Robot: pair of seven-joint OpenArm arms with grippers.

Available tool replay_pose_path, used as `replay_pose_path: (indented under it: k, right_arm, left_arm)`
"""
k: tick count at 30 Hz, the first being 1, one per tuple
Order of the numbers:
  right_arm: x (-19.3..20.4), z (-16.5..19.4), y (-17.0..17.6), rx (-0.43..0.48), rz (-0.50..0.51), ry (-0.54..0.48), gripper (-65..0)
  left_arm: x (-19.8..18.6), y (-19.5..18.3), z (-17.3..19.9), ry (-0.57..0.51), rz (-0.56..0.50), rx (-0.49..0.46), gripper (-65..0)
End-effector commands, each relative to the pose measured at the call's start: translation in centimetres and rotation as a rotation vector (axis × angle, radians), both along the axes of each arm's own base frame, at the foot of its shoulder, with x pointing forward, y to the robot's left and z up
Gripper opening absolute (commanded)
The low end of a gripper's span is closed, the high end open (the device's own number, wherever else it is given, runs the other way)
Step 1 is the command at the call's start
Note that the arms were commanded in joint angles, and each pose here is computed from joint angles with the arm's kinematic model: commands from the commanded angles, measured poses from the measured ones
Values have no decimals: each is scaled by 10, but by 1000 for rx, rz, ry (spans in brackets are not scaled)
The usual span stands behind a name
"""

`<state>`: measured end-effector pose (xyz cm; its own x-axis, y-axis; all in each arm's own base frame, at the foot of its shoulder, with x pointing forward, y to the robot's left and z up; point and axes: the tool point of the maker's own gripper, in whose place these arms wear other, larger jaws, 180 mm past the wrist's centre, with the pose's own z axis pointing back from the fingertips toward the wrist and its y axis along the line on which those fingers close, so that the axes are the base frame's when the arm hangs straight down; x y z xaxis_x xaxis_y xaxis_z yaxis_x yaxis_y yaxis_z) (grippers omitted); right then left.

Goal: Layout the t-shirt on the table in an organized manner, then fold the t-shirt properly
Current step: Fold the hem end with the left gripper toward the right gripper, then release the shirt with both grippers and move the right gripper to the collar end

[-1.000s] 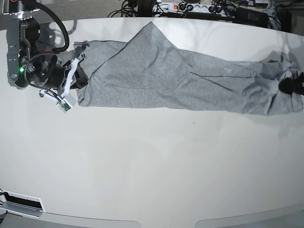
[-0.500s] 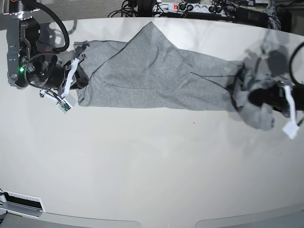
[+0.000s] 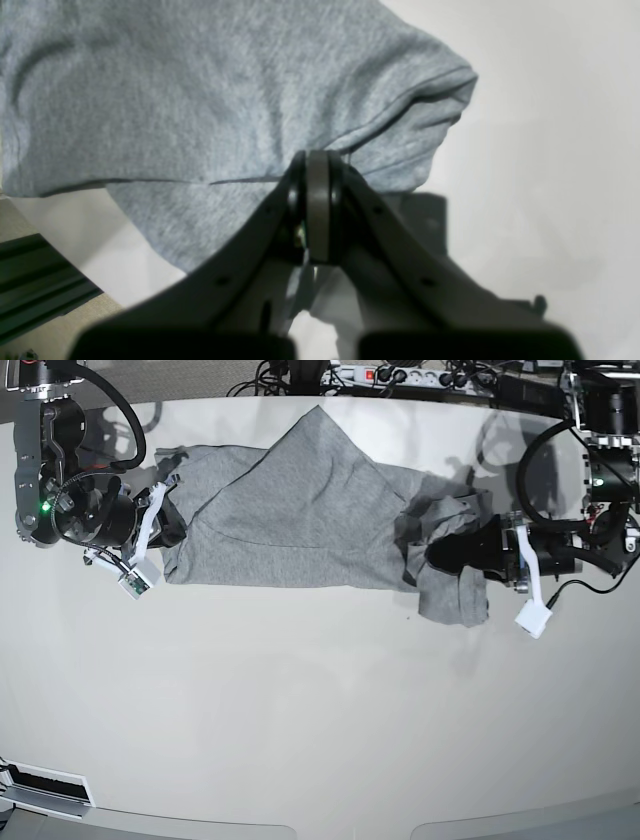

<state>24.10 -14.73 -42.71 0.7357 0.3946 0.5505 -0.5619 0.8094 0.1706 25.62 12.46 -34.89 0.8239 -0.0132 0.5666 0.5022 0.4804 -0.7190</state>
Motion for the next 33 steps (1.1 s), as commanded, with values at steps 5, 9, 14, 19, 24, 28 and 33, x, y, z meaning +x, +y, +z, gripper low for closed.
replay_pose_path:
  k: [5, 9, 14, 19, 24, 28, 33]
  right_arm:
    - [11, 12, 0, 16, 3, -48, -603]
    - [13, 14, 0, 16, 3, -54, -436]
    - [29, 25, 1, 28, 5, -78, -423]
    - [46, 43, -6, 65, -29, -100, -423]
    - [52, 53, -45, 65, -173, -121, -345]
    - [35, 50, -74, 129, -320, -99, -238]
    - [0, 19, -87, 260, -453, 4, -238]
  left_arm:
    - [11, 2, 15, -52, 12, -23, -429]
    - [11, 4, 14, -24, 26, -21, -253]
    - [11, 10, 14, -23, 27, -5, -253]
    - [11, 22, 16, -53, 12, 35, -304]
    - [12, 46, 19, -56, 14, 106, -650]
    - [14, 69, 20, -61, 29, 190, -650]
    - [15, 85, 25, -68, 35, 228, -650]
